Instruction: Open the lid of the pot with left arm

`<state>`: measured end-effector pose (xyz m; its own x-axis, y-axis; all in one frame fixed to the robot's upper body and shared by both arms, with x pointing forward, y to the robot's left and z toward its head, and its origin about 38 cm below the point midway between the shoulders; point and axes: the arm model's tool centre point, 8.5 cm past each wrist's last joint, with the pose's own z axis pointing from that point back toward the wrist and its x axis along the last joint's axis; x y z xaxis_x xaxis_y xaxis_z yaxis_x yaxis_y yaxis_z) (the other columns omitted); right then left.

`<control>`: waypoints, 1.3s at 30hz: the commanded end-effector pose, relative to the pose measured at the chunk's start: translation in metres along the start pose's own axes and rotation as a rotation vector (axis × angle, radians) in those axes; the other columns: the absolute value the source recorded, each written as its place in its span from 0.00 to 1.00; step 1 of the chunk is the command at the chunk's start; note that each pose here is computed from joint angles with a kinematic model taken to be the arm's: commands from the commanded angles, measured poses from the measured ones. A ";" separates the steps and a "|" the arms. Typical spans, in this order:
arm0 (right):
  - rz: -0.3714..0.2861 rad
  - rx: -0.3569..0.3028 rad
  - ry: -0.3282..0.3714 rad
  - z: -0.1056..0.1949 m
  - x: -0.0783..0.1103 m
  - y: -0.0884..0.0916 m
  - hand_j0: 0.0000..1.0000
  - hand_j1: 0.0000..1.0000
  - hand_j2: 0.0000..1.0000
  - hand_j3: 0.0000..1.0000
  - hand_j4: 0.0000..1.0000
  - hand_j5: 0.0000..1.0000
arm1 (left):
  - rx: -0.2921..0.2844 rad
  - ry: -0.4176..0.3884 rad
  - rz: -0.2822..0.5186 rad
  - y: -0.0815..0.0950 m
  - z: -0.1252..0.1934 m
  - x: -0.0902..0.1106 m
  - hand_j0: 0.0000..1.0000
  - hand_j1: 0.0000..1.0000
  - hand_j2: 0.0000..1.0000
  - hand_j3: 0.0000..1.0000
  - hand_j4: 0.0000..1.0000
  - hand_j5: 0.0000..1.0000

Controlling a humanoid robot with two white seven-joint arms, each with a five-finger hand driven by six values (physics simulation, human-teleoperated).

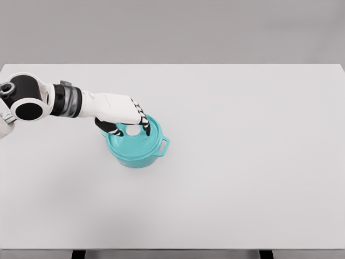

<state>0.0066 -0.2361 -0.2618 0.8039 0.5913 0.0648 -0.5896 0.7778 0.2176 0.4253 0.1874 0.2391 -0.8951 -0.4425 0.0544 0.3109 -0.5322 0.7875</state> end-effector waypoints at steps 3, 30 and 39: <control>0.000 0.000 0.000 0.000 0.000 0.000 1.00 1.00 1.00 1.00 1.00 1.00 | -0.002 -0.003 0.002 -0.001 -0.001 0.001 0.66 0.66 0.66 0.66 0.66 0.66; 0.000 0.000 0.000 0.000 0.000 0.000 1.00 1.00 1.00 1.00 1.00 1.00 | -0.129 0.302 -0.025 -0.049 0.107 -0.058 0.35 0.35 0.35 0.35 0.35 0.35; 0.000 0.000 0.000 0.000 0.000 0.000 1.00 1.00 1.00 1.00 1.00 1.00 | -0.160 0.339 0.010 -0.065 0.111 -0.071 0.38 0.38 0.38 0.38 0.38 0.38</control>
<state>0.0066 -0.2361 -0.2618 0.8039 0.5913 0.0648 -0.5897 0.7778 0.2176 0.4324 0.3309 0.2513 -0.7491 -0.6422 -0.1624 0.3860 -0.6224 0.6810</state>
